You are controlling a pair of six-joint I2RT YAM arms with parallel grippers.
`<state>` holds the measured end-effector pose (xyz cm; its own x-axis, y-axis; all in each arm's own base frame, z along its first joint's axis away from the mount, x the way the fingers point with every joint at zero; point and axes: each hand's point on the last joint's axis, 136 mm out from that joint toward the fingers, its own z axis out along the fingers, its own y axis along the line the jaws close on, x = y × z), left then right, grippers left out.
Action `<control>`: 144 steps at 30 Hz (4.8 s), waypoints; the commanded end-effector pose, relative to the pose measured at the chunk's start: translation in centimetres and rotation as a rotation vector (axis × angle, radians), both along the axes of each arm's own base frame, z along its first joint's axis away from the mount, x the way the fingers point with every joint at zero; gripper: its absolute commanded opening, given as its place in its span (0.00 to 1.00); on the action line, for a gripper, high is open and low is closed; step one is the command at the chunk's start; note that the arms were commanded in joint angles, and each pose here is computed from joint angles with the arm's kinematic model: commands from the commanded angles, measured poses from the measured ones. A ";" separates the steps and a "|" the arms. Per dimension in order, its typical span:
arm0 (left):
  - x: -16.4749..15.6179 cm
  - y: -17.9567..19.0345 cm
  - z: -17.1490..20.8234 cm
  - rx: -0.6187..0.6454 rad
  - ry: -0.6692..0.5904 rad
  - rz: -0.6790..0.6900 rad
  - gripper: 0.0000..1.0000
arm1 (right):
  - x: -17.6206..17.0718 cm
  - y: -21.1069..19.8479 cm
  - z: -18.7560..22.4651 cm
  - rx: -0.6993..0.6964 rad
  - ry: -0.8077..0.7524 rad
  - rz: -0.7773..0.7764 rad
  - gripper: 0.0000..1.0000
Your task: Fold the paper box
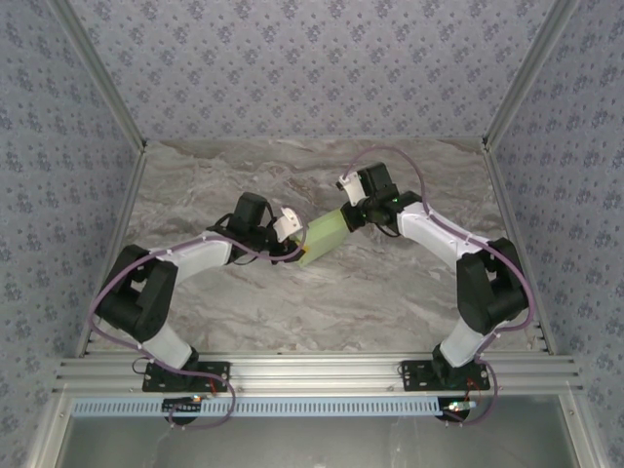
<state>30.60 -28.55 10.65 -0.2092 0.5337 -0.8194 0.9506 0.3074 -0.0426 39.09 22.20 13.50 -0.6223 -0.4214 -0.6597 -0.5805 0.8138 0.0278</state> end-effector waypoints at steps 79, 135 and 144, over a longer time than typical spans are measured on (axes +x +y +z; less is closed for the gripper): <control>2.4 -2.1 -2.6 0.076 0.244 -0.085 0.45 | -8.7 -8.8 -4.3 0.013 -0.153 -0.492 0.00; 2.4 -3.3 2.7 0.228 0.097 0.108 0.18 | -8.8 -7.4 -2.8 -0.082 -0.177 -0.465 0.00; 5.0 -2.7 3.1 0.238 0.111 0.452 0.08 | -9.2 -7.0 -2.4 -0.082 -0.194 -0.498 0.00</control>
<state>33.89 -31.67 13.41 -0.4265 0.6327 -0.6464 0.8322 0.5544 -0.0065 31.33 15.64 13.11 -0.5629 -0.1218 -0.8175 -0.1122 0.9912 -0.0705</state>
